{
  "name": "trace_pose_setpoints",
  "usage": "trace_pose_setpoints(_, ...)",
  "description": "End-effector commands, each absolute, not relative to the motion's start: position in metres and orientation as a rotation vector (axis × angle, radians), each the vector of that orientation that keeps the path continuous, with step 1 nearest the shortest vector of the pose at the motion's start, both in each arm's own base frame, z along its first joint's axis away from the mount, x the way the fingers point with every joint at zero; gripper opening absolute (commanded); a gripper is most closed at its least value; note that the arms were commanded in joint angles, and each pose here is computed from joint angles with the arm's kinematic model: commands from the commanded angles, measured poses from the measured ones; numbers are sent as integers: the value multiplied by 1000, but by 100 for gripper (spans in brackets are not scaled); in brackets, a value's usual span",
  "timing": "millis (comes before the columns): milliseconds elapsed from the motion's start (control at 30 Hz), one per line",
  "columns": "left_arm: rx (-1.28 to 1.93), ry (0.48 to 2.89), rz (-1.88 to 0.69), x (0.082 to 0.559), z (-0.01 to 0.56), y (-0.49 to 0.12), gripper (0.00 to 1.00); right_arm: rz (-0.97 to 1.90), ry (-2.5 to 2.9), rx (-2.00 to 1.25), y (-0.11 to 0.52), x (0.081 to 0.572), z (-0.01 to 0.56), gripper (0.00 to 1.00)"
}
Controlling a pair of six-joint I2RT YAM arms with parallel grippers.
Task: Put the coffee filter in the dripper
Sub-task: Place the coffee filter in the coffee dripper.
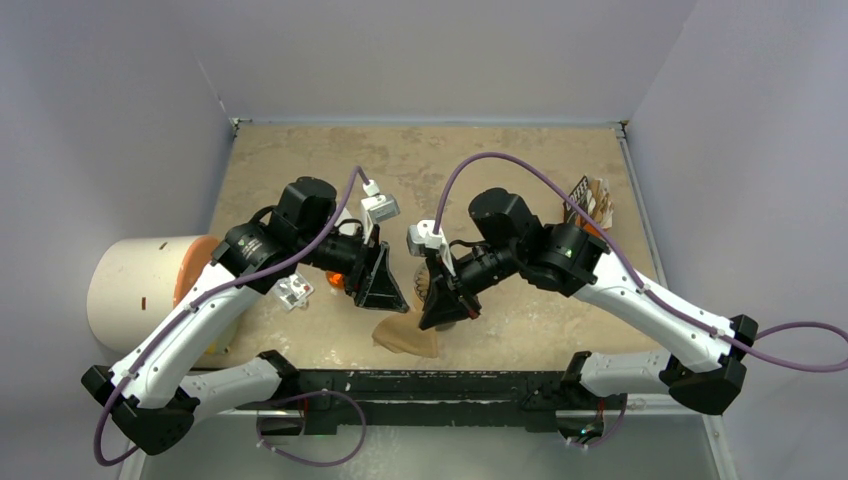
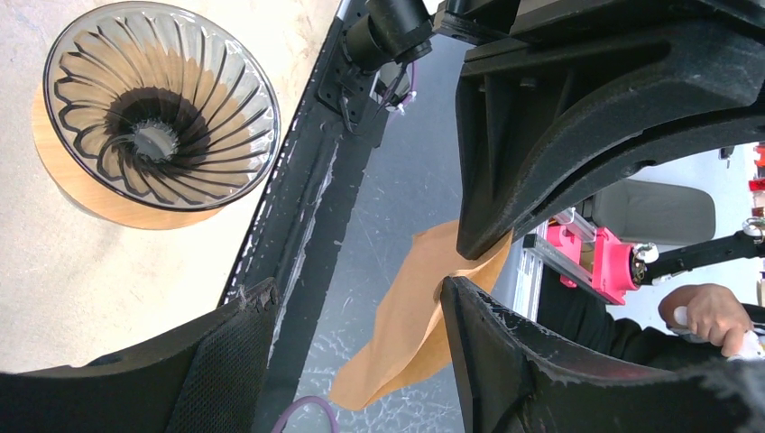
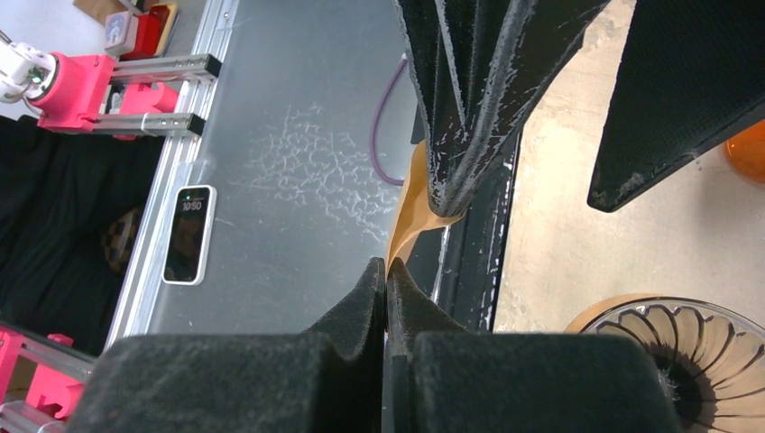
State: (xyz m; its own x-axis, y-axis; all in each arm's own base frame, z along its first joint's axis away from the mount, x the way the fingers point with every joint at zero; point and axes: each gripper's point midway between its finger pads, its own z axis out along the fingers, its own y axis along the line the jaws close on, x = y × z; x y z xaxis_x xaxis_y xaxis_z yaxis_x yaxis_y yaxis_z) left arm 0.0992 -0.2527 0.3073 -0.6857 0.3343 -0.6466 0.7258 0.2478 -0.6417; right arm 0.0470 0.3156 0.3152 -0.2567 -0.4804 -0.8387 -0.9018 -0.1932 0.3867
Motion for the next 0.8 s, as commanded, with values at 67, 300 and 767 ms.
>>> trace_pose_setpoints(67, 1026, 2082, -1468, 93, 317, -253, 65, 1383, 1652, -1582, 315, 52, 323, 0)
trace_pose_setpoints(300, 1058, 2064, -1524, 85, 319, -253, 65, 1359, 1635, -1552, 317, 57, 328, 0)
trace_pose_setpoints(767, 1050, 2138, -1472, 88, 300, -250, 64, 1373, 1579, -1525, 318, 56, 343, 0)
